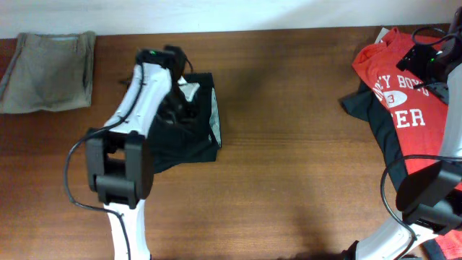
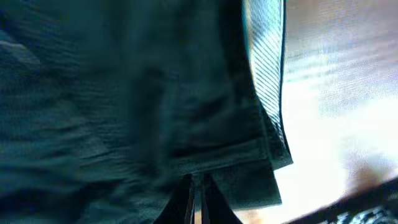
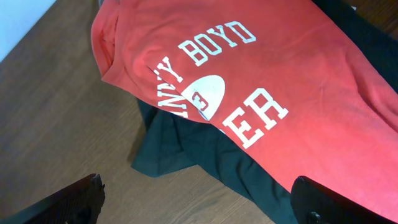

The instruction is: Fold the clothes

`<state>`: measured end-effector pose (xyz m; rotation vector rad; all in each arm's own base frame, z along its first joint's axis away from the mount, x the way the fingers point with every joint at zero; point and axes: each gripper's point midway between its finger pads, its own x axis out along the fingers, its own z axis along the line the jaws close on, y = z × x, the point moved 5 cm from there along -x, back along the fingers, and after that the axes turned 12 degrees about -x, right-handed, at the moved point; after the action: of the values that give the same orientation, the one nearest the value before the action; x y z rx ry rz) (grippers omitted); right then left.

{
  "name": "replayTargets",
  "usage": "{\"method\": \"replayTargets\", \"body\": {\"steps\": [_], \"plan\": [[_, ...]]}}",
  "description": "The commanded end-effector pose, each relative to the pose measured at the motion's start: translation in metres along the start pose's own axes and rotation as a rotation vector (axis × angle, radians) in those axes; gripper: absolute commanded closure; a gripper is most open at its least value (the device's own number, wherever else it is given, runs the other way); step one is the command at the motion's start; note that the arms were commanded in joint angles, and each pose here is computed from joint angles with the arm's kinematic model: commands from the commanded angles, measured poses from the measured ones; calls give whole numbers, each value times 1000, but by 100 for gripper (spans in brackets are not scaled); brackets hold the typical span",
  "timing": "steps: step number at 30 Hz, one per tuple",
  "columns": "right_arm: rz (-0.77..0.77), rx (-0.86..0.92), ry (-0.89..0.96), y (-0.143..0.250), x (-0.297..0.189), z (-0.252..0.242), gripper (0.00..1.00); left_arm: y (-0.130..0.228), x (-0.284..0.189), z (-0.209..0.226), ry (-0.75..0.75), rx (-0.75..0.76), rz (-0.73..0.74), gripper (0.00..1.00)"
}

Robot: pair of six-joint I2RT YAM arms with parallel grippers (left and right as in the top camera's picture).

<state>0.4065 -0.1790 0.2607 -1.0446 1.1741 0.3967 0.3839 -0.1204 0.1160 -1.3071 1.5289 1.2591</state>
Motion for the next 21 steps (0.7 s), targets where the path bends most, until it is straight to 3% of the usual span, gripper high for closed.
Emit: {"method": "replayTargets", "body": {"steps": [1, 7, 11, 12, 13, 15, 16, 17, 19, 20, 21], "plan": [[-18, 7, 9, -3, -5, -1, 1, 15, 40, -24, 72, 57, 70, 94], [-19, 6, 8, -3, -5, -1, 1, 32, 79, -40, 69, 98, 102, 94], [-18, 6, 9, -3, -5, -1, 1, 16, -7, -65, 92, 214, -75, 93], [-18, 6, 9, -3, -5, -1, 1, 10, -48, -64, 66, 221, -189, 78], [-18, 6, 9, -3, -5, -1, 1, 5, -64, -59, 39, 213, -242, 70], [-18, 7, 9, -3, -5, -1, 1, -12, -98, -13, -38, 108, -353, 31], [-18, 7, 8, -3, -5, -1, 1, -20, -106, 17, -68, 39, -378, 25], [-18, 6, 9, -3, -5, -1, 1, -28, -114, 48, -77, -32, -404, 1], [-18, 7, 8, -3, -5, -1, 1, -32, -133, 113, 4, -187, -443, 1], [-18, 7, 9, -3, -5, -1, 2, -27, -137, 151, 143, -229, -444, 1], [-18, 7, 9, -3, -5, -1, 1, -23, -134, 165, 165, -244, -440, 1]]}}
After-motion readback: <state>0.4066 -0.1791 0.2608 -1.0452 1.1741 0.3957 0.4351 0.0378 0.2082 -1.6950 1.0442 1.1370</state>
